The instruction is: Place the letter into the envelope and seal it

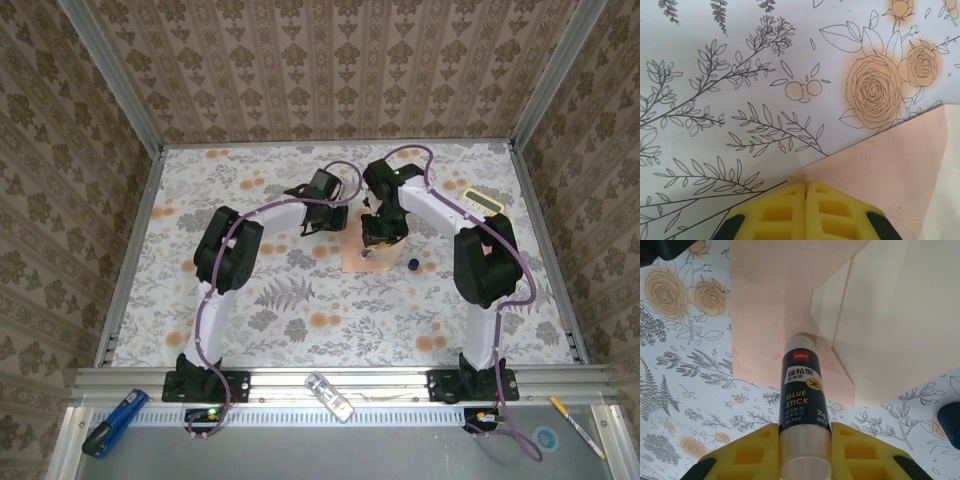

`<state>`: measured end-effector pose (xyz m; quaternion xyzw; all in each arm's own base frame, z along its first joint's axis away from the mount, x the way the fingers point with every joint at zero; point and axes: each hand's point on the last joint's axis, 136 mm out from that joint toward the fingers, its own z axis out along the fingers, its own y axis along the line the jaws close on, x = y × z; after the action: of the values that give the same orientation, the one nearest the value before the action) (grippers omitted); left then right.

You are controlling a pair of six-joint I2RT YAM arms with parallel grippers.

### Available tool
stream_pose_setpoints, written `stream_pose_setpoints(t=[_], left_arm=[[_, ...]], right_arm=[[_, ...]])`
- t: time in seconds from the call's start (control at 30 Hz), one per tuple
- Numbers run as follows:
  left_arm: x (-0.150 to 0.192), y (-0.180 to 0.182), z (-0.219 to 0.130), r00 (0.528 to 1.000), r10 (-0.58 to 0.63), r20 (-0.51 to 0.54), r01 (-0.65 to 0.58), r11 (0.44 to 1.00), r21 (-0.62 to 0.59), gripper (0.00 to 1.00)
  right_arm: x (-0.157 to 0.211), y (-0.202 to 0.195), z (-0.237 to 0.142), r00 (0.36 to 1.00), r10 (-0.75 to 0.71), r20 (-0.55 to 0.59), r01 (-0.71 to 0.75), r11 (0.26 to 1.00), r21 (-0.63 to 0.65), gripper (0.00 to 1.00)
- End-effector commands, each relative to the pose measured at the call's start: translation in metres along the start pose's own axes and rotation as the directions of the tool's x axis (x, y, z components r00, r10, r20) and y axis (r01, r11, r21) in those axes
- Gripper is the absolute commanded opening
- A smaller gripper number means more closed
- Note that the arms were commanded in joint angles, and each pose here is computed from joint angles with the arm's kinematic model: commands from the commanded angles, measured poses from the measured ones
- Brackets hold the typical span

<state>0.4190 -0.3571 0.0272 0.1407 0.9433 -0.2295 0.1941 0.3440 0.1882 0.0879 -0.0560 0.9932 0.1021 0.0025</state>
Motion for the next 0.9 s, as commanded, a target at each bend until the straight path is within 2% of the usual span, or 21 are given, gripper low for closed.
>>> stream_pose_setpoints(t=[0.0,0.6,0.87], left_arm=[[0.022,0.010,0.013,0.998,-0.019,-0.064,0.018,1.000,-0.023,0.00],[0.024,0.008,0.015,0.997,-0.007,-0.071,0.007,1.000,-0.007,0.00],[0.024,0.011,0.016,0.997,-0.033,-0.070,0.032,0.999,-0.020,0.00]], right_arm=[[0.001,-0.010,0.008,0.999,-0.002,-0.038,0.005,0.998,0.058,0.15],[-0.042,-0.029,0.012,1.000,0.026,-0.002,-0.026,0.985,0.171,0.14],[-0.039,-0.024,0.005,1.000,0.002,-0.007,-0.001,0.984,0.178,0.13]])
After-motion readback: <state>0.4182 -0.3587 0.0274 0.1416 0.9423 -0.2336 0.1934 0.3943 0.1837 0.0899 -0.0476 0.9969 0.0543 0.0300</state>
